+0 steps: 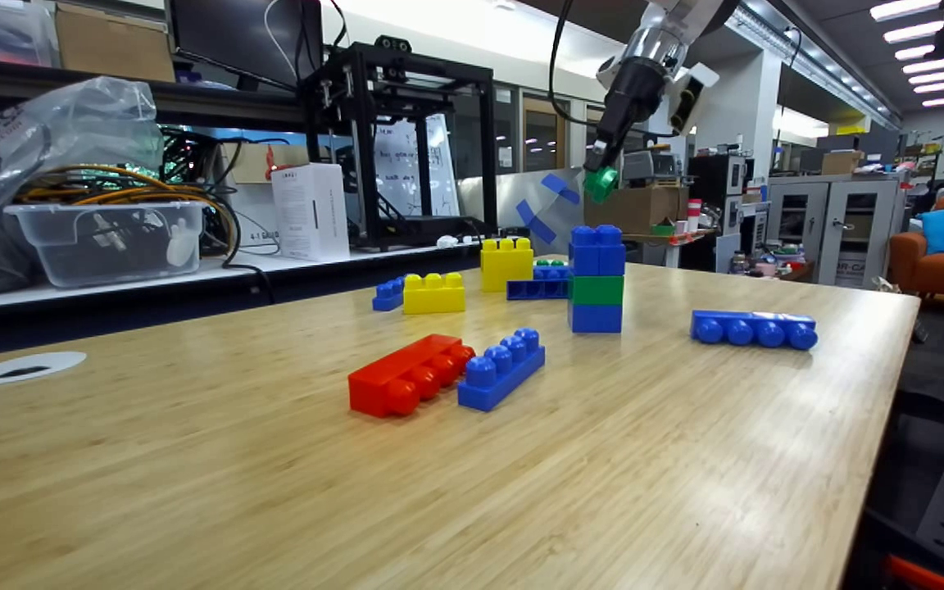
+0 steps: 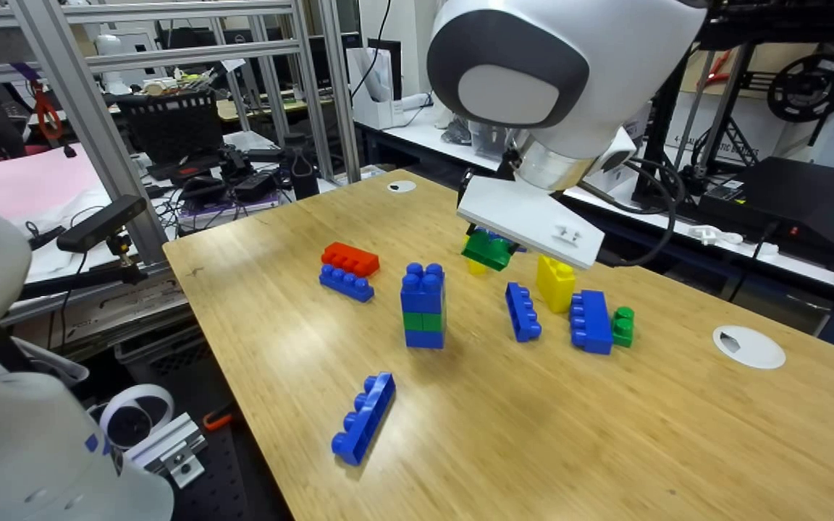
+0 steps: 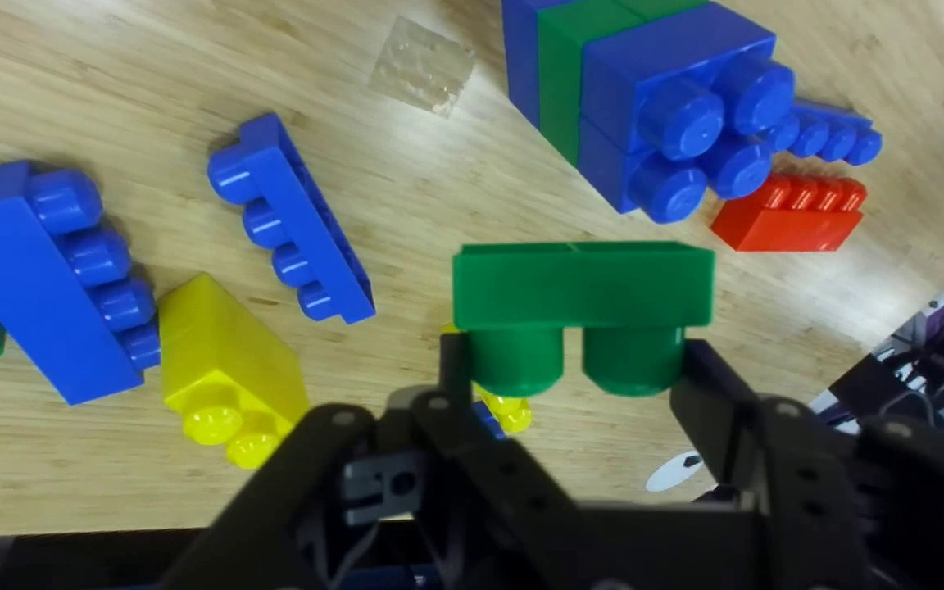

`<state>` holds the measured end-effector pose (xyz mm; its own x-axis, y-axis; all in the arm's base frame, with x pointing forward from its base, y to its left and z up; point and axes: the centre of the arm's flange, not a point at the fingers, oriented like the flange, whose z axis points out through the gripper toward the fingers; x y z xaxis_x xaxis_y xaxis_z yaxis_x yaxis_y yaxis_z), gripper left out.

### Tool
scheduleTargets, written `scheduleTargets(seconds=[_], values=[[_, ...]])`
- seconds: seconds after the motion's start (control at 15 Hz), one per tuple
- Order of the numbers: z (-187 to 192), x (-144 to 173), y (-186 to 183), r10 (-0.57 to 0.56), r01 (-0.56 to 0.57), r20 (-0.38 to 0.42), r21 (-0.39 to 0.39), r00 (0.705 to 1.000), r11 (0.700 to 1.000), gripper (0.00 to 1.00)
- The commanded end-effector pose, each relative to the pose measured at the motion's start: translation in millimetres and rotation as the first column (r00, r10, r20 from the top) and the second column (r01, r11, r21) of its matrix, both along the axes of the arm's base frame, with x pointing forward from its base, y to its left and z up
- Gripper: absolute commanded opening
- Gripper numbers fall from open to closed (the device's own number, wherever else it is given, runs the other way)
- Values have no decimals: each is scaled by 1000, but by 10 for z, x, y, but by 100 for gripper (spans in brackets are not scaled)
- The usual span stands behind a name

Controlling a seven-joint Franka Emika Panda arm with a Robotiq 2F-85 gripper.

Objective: Move the stack of blocks to the right then place a green block on the top

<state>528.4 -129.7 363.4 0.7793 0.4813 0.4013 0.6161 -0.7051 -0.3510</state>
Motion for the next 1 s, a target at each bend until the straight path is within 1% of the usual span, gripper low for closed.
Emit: scheduleTargets(seconds=[0.0, 0.27, 0.47, 0.73, 0.93], values=[[5, -136, 76, 106, -107, 69, 11, 992, 994, 38], [-18, -149, 137, 197, -199, 109, 7, 974, 980, 38], [-12, -111, 160, 229, -233, 112, 20, 967, 972, 38], [-8, -149, 154, 131, -133, 62, 22, 989, 991, 38], [-26, -216, 129, 76, -77, 42, 25, 996, 997, 38]])
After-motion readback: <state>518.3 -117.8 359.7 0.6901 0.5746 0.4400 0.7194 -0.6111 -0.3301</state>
